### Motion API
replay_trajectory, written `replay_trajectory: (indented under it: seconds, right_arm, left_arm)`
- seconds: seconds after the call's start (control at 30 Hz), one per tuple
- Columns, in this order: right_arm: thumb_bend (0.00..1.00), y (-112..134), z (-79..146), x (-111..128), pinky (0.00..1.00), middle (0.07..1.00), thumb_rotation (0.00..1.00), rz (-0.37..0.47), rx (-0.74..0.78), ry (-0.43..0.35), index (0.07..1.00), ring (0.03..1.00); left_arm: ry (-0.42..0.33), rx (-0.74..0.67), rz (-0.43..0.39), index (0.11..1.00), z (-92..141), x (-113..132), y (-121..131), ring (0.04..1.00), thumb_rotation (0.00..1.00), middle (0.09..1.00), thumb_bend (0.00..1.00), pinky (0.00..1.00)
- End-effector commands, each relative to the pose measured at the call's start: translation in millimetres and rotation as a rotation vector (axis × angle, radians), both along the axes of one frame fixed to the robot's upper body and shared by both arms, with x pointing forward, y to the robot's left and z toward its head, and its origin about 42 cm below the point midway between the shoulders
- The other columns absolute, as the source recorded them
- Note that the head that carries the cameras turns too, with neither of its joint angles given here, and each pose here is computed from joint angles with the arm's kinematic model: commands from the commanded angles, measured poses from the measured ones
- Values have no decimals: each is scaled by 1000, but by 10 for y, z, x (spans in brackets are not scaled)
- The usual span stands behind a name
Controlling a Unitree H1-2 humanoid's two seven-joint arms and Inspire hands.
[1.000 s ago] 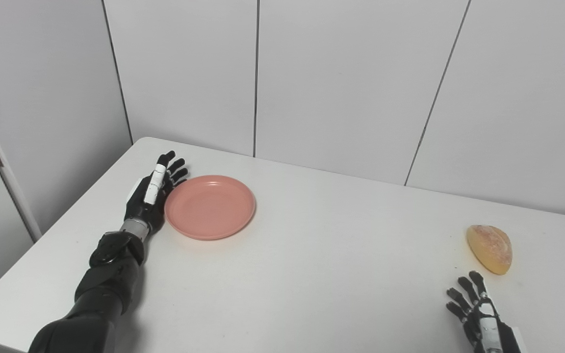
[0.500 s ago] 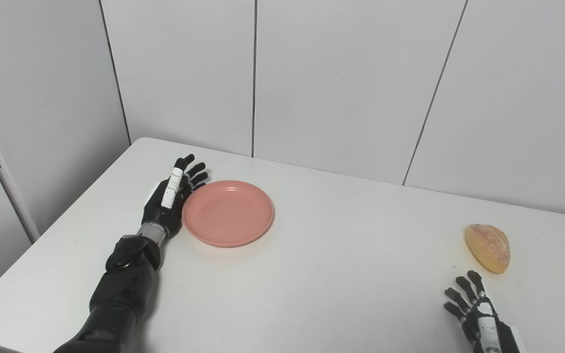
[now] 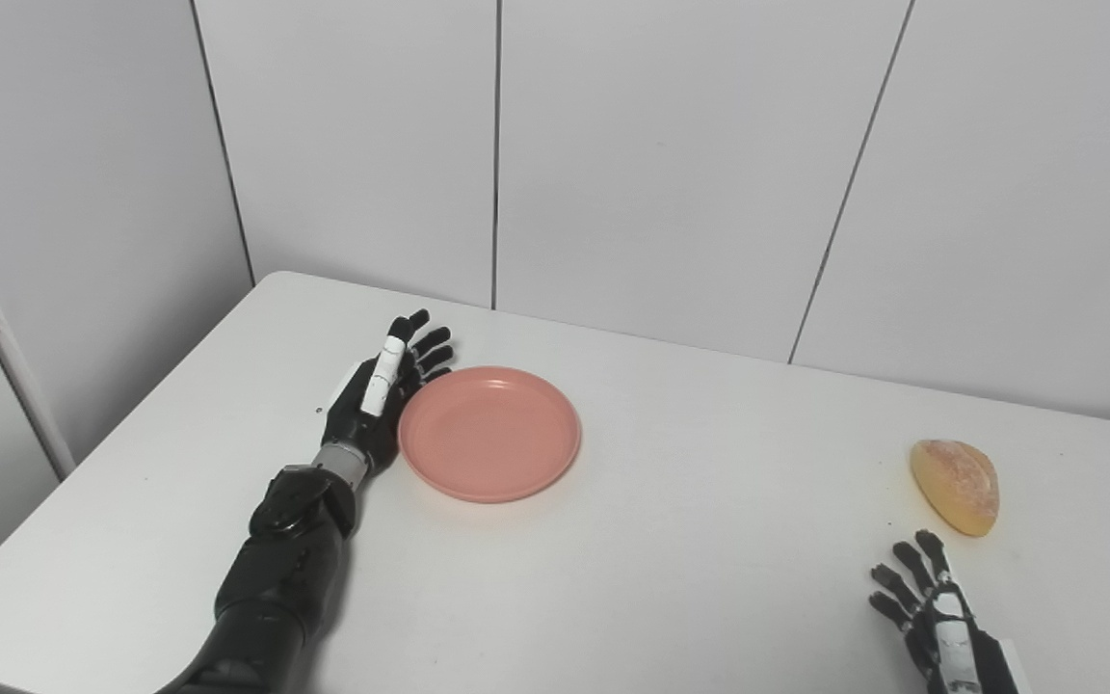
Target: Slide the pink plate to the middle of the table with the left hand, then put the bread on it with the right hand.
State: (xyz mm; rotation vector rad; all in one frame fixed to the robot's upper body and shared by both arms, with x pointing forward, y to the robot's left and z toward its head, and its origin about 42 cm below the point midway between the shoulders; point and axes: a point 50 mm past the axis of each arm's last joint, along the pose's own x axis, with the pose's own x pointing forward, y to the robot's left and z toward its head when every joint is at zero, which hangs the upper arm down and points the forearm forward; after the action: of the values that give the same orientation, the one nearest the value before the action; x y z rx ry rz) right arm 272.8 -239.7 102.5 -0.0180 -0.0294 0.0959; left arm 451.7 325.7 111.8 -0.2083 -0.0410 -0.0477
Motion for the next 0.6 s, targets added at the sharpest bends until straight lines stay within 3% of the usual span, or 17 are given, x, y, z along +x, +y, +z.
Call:
replay_trajectory:
  seconds: [0.0,0.57]
  right_arm:
    - [849,54,-198,-130,863,948,1000,-2,20,84,983,887]
    - [847,110,-180,-127,856,950,1000,3,21,85,985,887]
  left_arm:
    - [4,-13,-28,959,-31,32,-168,913,839,922,946,875]
    - [46,-40,-50,951,-208,19,-476,906,827,915,948,884]
